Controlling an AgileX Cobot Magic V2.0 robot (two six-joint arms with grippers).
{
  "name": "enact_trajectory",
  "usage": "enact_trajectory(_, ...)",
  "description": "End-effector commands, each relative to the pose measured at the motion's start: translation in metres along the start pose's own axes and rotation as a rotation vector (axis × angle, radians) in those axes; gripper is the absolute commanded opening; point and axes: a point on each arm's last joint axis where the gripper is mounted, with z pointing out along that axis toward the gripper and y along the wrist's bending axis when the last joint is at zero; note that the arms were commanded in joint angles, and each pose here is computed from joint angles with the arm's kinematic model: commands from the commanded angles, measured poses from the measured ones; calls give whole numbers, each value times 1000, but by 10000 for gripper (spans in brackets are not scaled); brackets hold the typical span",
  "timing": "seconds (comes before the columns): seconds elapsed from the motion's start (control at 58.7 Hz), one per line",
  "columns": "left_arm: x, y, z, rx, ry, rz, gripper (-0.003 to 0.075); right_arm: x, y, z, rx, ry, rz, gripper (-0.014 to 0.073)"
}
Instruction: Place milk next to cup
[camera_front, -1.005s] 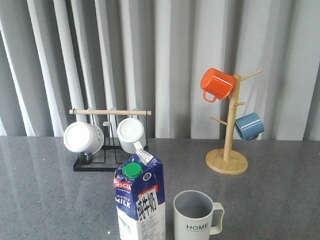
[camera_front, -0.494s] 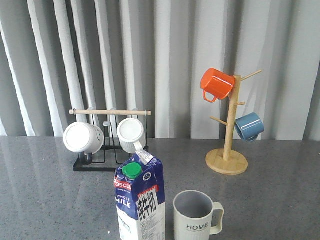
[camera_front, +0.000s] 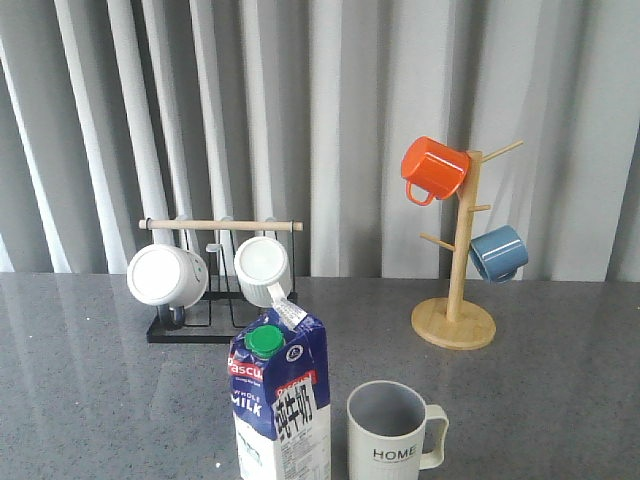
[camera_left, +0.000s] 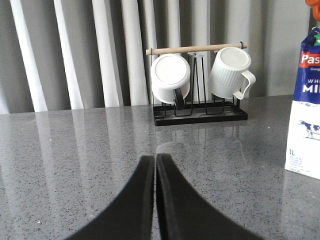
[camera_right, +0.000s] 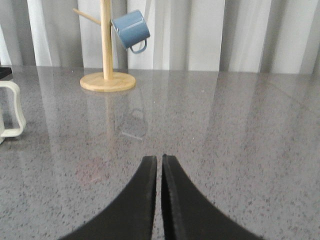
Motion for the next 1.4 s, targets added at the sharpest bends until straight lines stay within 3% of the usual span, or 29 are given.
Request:
enact_trajectory(0.0, -14, 0, -2, 0, -100, -15, -7, -1, 0, 0, -2, -40, 15, 24)
enact_trajectory(0.29, -14, 0, -2, 0, -100, -15, -7, -2, 0, 0, -8, -49, 16, 24)
enact_trajectory(0.613, -14, 0, -2, 0, -100, -15, -7, -7, 1, -1, -16, -102, -81, 0)
enact_trajectory(0.903, -14, 0, -2, 0, -100, -15, -6, -8, 1, -1, -22, -119, 7, -9)
enact_trajectory(1.38, -14, 0, -2, 0, -100, -15, -6, -8, 1, -1, -22, -119, 6, -9)
